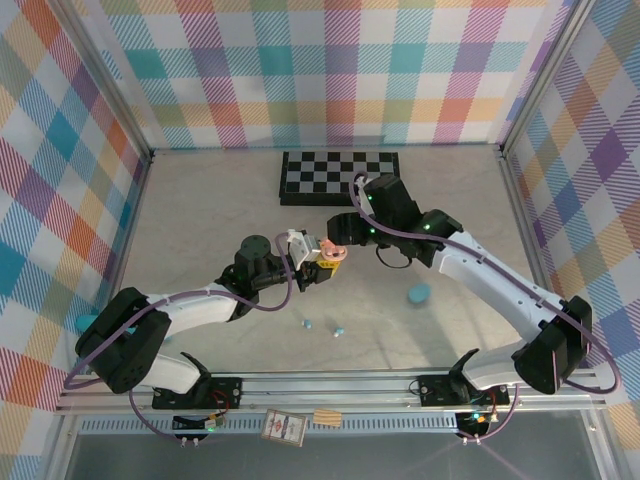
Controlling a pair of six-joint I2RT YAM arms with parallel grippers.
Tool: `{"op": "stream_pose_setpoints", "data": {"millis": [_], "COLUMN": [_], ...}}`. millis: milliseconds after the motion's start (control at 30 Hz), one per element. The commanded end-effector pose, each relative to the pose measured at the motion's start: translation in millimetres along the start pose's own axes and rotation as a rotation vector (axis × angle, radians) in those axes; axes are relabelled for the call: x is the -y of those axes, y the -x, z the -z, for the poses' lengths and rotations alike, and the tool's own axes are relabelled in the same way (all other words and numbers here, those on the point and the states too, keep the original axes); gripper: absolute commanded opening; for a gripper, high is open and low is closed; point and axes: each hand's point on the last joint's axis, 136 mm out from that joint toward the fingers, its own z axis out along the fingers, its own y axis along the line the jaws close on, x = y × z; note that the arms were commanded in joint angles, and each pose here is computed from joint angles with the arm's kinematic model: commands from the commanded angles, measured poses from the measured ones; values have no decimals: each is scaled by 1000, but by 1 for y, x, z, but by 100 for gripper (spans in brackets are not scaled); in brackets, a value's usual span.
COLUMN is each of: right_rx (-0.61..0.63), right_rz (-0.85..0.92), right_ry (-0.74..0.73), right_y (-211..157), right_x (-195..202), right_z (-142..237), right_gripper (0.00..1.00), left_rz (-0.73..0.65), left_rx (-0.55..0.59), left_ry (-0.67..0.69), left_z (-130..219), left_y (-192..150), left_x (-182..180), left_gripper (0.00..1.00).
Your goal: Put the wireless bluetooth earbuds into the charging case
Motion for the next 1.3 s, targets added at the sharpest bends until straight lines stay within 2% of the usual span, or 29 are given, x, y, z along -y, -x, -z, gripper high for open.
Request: {"op": "stream_pose_setpoints", "data": {"millis": [0, 133, 267, 500, 733, 900, 1100, 1267], "right_rx": [-33, -42, 1, 33, -54, -103, -117, -114], "right_rz": [-14, -17, -59, -348, -477, -531, -579, -603], "right_ry": [10, 43, 84, 450, 723, 759, 818, 810], "right_y": [-5, -12, -9, -1, -4, -8, -4, -5], "right_x": [-1, -4, -6, -17, -42, -47, -51, -48], "right_z": [0, 8, 24, 46, 53, 47, 40, 33], "right_gripper": [73, 73, 74, 77, 77, 75, 70, 54], "left_rz": [-54, -51, -50, -35, -39, -37, -33, -29], "left_rx": [66, 67, 82, 151, 219, 275, 278, 268], "left_ry": [-11, 1, 2, -14, -23, -42, -59, -59], "left_z": [4, 4, 5, 6, 9, 9, 7, 6], "left_y": [23, 24, 28, 46, 69, 85, 88, 84], "left_x": [5, 3, 2, 4, 5, 6, 8, 8], "left_gripper": [29, 29, 29, 29, 29, 29, 29, 29]}}
